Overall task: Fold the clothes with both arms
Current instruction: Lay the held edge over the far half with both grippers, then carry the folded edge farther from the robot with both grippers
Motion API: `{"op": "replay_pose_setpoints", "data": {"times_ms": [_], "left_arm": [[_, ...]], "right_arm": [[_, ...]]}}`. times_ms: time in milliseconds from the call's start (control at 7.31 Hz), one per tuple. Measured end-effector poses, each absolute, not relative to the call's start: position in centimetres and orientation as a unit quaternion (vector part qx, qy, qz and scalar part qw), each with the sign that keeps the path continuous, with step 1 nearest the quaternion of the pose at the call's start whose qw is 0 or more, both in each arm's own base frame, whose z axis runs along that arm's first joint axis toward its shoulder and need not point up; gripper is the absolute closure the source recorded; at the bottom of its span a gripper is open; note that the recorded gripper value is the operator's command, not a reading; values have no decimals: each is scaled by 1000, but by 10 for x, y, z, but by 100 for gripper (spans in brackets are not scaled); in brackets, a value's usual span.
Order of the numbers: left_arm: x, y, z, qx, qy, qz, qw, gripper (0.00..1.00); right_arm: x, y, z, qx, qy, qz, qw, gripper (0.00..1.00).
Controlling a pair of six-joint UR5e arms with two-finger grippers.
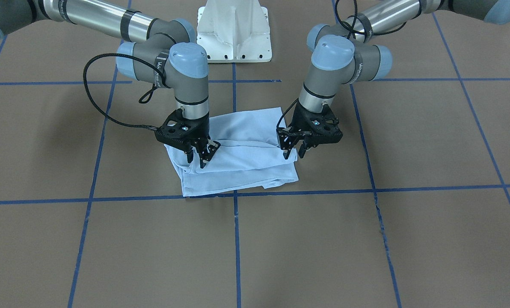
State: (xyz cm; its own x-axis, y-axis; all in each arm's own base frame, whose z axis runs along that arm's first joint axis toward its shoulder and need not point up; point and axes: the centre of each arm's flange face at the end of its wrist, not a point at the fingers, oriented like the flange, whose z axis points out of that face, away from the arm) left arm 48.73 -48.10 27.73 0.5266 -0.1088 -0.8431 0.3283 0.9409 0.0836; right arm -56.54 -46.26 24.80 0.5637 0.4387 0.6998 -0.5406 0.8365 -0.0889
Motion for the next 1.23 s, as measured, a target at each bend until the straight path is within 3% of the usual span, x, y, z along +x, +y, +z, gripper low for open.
{"op": "replay_pose_setpoints", "data": {"times_ms": [821, 1232], "left_arm": [[462, -497, 276, 108, 482, -100, 864, 0], [458, -495, 270, 110, 487, -99, 861, 0]], "right_arm": [[-603, -379, 221, 134, -380, 97, 910, 0], [-619, -377, 235, 169, -349, 68, 919, 0]]}}
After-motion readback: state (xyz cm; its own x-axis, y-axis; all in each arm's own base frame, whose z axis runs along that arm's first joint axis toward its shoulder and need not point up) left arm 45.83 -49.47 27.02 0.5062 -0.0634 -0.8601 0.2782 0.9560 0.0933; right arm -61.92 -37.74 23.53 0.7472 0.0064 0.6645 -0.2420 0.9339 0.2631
